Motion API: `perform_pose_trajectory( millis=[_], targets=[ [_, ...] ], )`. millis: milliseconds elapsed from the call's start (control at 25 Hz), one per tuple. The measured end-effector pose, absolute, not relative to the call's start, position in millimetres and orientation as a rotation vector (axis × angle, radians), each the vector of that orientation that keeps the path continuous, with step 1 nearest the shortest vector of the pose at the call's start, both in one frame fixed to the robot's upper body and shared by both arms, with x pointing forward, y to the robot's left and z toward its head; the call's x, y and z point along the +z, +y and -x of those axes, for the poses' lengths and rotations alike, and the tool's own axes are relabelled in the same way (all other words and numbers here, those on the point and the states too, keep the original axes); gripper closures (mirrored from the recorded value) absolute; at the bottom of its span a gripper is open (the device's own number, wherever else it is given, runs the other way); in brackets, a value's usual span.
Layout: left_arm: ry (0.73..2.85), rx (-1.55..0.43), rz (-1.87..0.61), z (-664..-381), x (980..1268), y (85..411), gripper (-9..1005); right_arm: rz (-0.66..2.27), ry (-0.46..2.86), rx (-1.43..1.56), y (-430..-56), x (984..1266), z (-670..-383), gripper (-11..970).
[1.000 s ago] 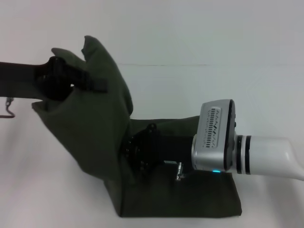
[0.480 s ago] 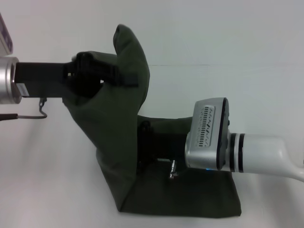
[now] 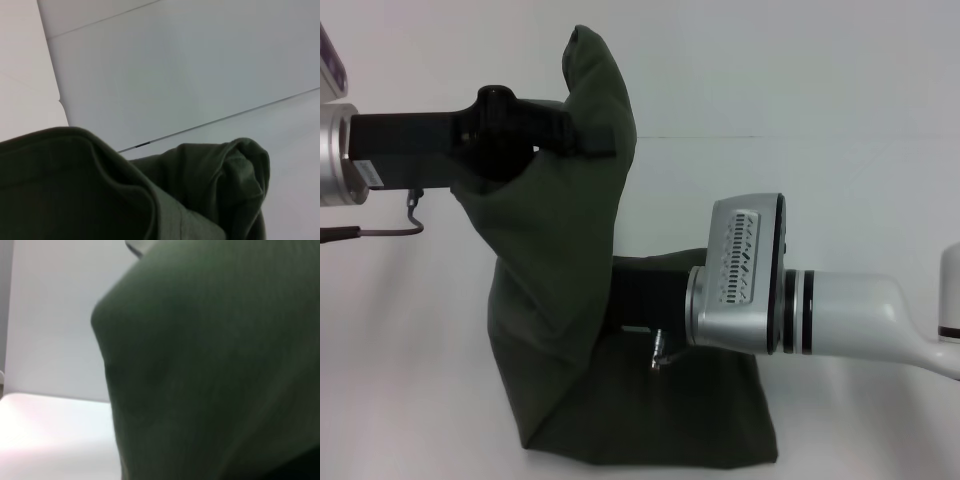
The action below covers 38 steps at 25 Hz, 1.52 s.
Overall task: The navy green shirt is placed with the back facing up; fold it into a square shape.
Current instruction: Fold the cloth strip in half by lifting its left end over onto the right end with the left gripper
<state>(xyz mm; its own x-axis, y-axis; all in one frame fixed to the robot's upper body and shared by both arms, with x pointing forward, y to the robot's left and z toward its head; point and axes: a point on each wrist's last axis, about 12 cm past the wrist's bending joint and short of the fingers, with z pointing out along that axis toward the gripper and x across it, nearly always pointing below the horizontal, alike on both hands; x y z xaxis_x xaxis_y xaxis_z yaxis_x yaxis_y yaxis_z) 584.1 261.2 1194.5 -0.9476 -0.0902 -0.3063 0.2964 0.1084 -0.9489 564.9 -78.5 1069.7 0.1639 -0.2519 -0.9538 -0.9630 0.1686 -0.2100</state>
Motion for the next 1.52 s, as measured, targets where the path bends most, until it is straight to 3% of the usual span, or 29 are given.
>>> perform_pose_trajectory(
  millis=[320, 680, 800, 1120, 1240, 1440, 1520],
  targets=[
    [2.124, -1.889, -0.177, -580.3, 1186.6, 266.2, 920, 1.292, 1.332, 0.801, -81.1, 1067.9, -564.4, 959],
    [2.183, -1.862, -0.099, -576.1, 1164.0, 266.2, 922, 1.159, 1.447, 0.774, -121.1, 1042.7, -550.6, 959],
    [2.202, -1.842, -0.079, -576.6, 1156.6, 263.1, 922, 1.074, 1.461, 0.772, -145.8, 1034.1, -539.6, 781],
    [2.214, -1.832, -0.048, -575.0, 1137.4, 242.2, 922, 0.836, 1.508, 0.697, -200.6, 1020.6, -519.0, 613],
    [2.201, -1.829, -0.03, -574.6, 1132.1, 235.5, 922, 0.786, 1.526, 0.678, -210.3, 1017.5, -514.4, 550],
    [2.186, -1.823, 0.004, -572.5, 1121.4, 223.2, 923, 0.744, 1.539, 0.653, -218.7, 1015.8, -512.6, 350],
    [2.186, -1.829, 0.008, -570.8, 1116.3, 217.8, 923, 0.729, 1.543, 0.646, -220.3, 1015.3, -512.5, 350]
  ],
)
